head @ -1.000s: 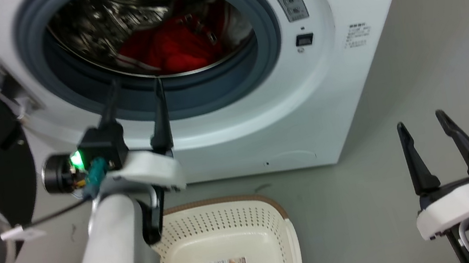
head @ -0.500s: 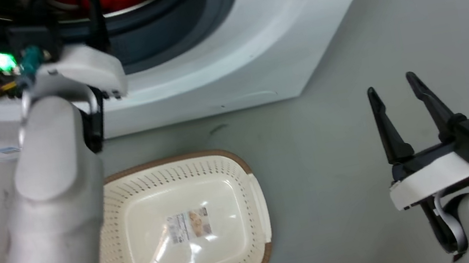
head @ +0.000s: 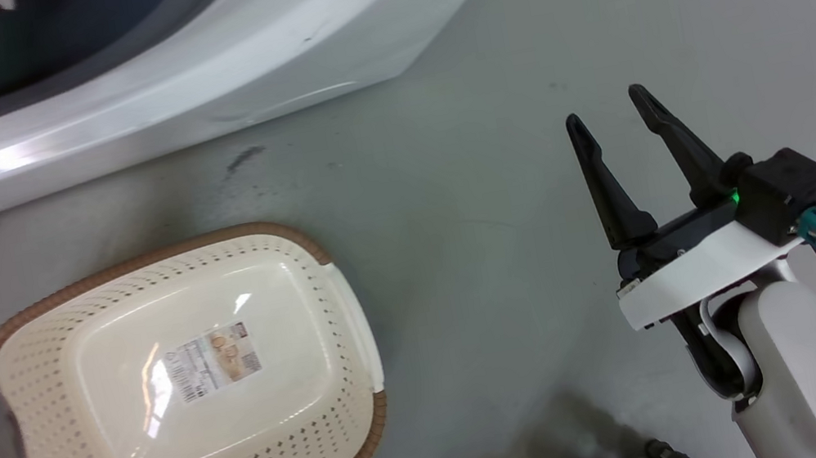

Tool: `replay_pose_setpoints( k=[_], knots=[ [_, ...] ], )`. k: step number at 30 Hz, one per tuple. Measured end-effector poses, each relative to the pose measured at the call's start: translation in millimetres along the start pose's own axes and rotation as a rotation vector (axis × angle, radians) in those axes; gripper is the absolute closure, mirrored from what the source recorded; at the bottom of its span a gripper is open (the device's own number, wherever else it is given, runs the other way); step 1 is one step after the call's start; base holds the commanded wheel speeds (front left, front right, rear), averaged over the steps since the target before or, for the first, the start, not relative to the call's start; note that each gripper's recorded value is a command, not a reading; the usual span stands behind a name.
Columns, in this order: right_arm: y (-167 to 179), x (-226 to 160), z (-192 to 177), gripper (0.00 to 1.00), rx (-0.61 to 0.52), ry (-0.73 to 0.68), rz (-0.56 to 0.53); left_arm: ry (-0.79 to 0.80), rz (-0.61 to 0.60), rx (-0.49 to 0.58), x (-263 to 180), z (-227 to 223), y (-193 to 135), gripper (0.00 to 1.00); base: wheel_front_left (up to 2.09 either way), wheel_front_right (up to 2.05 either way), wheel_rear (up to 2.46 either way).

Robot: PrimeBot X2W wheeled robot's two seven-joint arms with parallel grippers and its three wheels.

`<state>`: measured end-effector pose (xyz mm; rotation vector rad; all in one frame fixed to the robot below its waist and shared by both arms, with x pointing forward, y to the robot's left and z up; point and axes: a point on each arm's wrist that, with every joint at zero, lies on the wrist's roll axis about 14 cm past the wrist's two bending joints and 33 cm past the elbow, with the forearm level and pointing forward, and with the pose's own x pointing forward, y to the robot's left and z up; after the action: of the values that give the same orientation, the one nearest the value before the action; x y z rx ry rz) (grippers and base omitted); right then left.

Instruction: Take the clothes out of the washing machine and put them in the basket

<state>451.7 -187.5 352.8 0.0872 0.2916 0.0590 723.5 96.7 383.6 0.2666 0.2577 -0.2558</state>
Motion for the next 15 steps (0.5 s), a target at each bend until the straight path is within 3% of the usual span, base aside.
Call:
replay_pose_setpoints(
  k=[13, 14, 15],
  knots=[
    [-14, -2, -8, 0.0, 0.022, 0.022, -0.038, 0.42, -0.051, 0.045, 28, -66, -4, 0.0, 0.0, 0.0, 0.0],
    [-15, -3, -8, 0.0, 0.024, 0.023, -0.04, 0.459, -0.053, 0.03, 27, -70, -4, 0.59, 0.0, 0.0, 0.0],
    [-15, -3, -8, 0.0, 0.026, 0.023, -0.04, 0.493, -0.053, 0.022, 26, -73, -4, 0.86, 0.0, 0.0, 0.0]
  ],
)
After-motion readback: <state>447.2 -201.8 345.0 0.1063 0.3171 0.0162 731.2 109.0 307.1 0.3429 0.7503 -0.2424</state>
